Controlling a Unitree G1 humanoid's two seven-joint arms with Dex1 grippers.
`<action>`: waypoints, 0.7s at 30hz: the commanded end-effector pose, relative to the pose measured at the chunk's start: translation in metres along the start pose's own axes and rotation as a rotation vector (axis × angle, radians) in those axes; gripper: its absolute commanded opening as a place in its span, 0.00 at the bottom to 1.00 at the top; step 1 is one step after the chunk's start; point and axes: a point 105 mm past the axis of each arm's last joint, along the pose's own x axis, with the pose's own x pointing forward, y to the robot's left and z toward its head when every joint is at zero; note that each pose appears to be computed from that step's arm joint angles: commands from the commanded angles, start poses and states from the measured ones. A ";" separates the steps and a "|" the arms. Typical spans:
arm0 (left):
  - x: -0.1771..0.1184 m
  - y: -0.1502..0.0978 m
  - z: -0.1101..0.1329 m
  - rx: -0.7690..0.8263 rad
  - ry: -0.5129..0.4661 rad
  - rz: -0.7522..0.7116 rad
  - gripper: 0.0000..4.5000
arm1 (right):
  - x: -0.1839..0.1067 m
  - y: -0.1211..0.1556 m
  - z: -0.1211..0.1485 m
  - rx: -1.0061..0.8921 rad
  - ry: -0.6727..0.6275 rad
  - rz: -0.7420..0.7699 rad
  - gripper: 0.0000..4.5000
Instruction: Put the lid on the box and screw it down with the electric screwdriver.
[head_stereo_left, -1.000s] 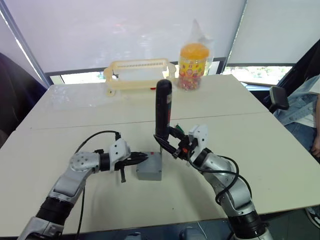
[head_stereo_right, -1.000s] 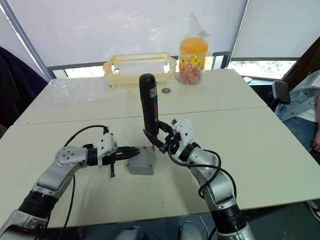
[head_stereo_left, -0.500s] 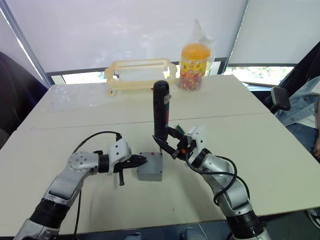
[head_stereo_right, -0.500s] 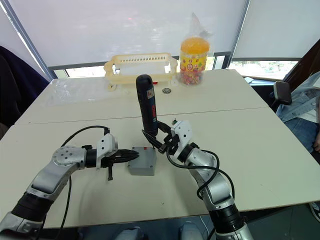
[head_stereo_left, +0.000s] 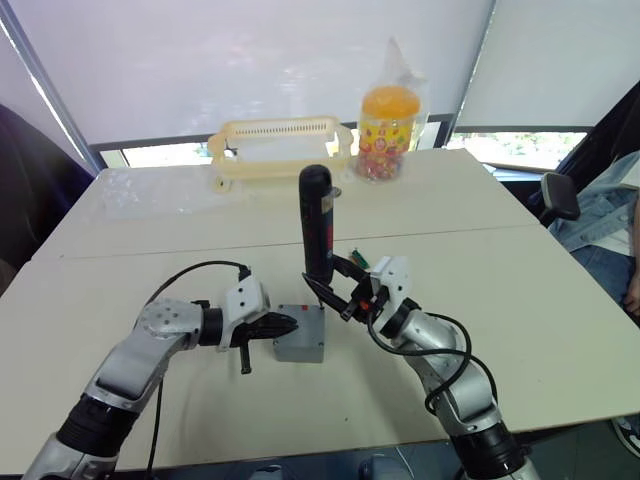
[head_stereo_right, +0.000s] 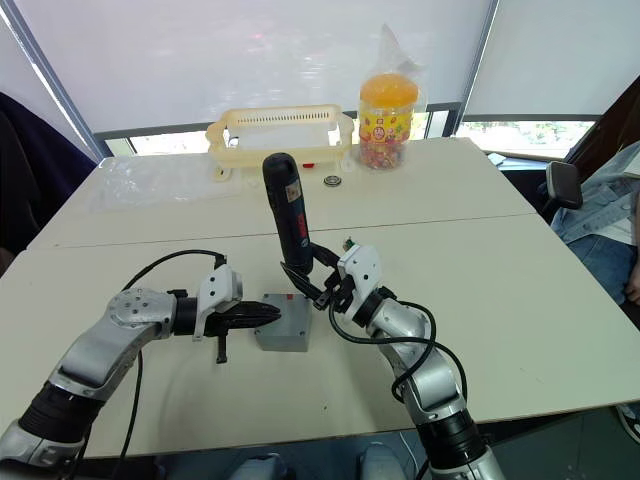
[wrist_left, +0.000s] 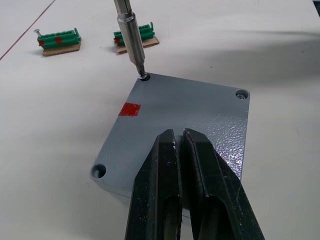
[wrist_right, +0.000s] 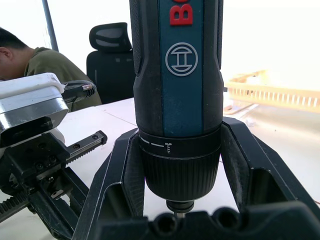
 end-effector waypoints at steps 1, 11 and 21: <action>0.000 -0.004 -0.009 -0.025 0.062 -0.015 0.06 | -0.004 0.000 -0.019 0.013 0.073 -0.004 0.39; -0.003 -0.002 0.002 0.007 0.109 -0.011 0.06 | -0.006 0.004 -0.022 0.007 0.092 0.016 0.39; 0.000 -0.004 0.005 0.062 0.167 -0.037 0.06 | -0.005 0.006 -0.024 0.010 0.101 0.018 0.39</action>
